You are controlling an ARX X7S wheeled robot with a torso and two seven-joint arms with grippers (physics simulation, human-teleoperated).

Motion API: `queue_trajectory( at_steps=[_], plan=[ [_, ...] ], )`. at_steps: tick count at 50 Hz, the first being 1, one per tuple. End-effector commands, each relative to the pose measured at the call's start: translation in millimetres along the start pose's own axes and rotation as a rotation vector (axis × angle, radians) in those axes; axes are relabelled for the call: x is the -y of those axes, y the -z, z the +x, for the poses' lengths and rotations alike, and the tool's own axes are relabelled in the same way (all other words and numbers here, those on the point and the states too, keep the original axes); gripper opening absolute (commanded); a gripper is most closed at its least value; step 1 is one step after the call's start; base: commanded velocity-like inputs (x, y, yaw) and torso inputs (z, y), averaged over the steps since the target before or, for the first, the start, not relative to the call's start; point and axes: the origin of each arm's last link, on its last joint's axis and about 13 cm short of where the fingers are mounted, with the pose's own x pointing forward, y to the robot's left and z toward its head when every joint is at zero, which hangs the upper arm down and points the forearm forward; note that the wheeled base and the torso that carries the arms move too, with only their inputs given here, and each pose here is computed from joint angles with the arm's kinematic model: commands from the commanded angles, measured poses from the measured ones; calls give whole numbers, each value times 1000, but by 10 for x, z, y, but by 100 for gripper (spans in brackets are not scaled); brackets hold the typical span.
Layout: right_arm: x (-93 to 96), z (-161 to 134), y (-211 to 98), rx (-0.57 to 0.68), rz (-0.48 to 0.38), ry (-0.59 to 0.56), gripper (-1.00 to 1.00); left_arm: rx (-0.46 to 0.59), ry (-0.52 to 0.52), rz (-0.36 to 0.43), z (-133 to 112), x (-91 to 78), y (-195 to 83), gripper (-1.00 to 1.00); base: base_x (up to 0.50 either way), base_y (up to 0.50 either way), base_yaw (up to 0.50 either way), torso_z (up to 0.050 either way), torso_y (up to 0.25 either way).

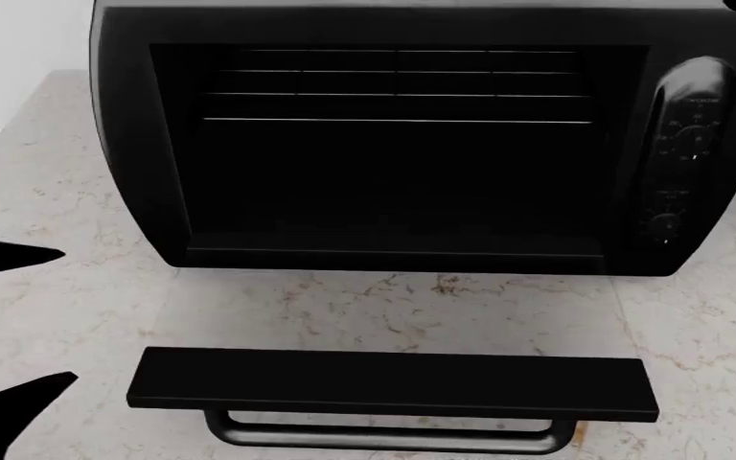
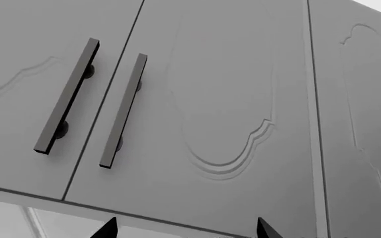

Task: Close the toaster oven door.

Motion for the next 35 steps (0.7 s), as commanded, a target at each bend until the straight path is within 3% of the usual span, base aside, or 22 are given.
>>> queue_trajectory(
  at_steps=[1,35],
  plan=[
    [15,-18,1,-1,0,6,100,8,26,21,164,70,38,100,0,0,0,0,0],
    [31,-39,6,-3,0,14,100,33,55,43,506,200,56,100,0,0,0,0,0]
  ],
)
